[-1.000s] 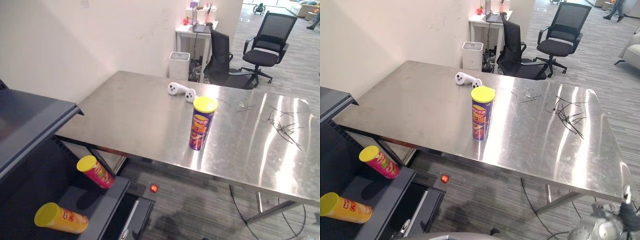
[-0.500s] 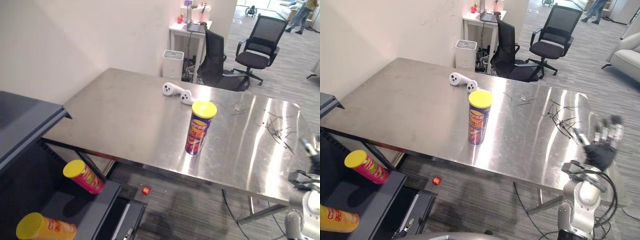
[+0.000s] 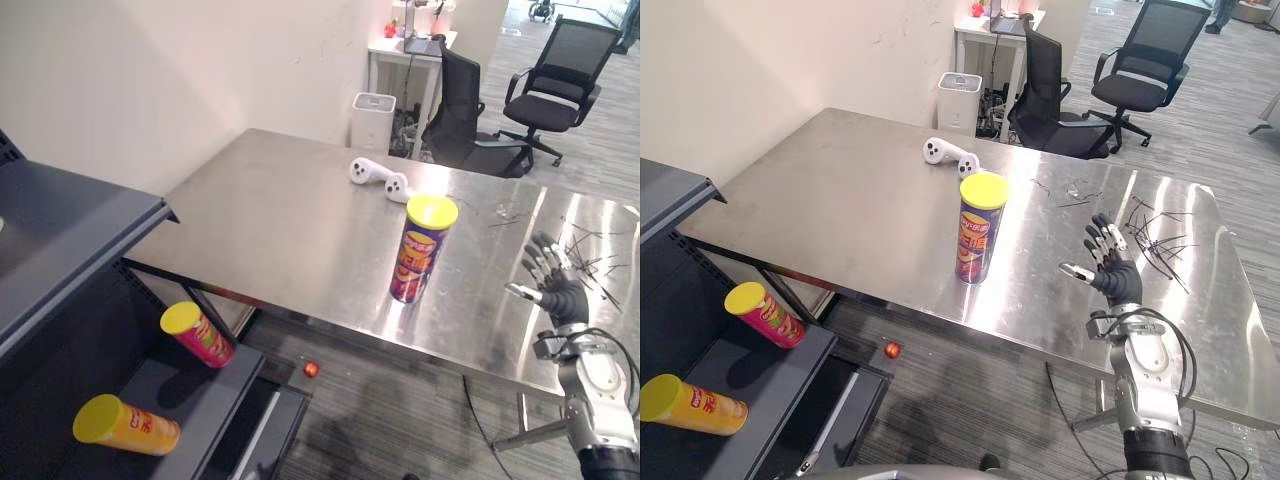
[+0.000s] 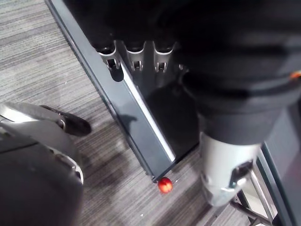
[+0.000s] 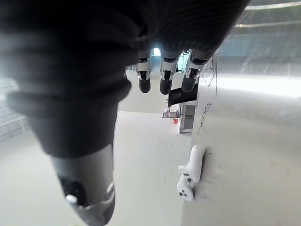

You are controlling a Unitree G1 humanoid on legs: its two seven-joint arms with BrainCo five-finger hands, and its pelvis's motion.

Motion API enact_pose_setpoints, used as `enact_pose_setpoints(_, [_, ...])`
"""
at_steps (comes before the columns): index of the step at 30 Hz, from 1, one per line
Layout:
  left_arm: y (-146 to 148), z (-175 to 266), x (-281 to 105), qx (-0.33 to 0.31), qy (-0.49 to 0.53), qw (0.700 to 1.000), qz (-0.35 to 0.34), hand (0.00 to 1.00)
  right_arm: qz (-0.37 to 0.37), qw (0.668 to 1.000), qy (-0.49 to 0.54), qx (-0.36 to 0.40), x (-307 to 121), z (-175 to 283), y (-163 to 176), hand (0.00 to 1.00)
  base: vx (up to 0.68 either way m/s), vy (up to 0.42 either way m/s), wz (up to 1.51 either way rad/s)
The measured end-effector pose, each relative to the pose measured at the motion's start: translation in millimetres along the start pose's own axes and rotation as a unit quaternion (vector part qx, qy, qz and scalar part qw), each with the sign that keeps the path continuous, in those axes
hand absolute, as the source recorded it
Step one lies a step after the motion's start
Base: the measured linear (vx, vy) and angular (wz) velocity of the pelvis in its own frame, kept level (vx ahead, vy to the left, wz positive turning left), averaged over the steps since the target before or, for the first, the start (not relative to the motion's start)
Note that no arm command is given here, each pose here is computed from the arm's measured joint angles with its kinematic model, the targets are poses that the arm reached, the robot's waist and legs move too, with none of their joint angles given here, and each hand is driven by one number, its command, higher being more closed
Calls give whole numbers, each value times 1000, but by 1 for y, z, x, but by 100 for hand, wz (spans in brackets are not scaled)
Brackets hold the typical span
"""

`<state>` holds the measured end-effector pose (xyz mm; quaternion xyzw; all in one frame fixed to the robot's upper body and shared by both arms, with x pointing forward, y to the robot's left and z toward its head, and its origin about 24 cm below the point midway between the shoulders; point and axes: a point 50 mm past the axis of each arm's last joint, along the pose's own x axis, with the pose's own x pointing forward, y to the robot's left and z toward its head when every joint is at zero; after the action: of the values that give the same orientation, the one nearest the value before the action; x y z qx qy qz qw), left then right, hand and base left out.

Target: Put the gum and the chips on the shelf.

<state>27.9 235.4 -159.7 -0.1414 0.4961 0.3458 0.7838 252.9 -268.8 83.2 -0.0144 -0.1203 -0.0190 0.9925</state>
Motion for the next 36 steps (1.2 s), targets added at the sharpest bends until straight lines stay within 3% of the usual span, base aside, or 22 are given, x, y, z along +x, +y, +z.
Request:
enact_pose_setpoints(22, [-5,11,3,13,-20,1000,-16,0,177,984,-10,-24,46,24,49,0,-3,7,5])
enact_pose_setpoints(36, [-5,10,2,17,-19,1000,-18,0,203,978,-17,-44,61,34,52,0,0,0,4])
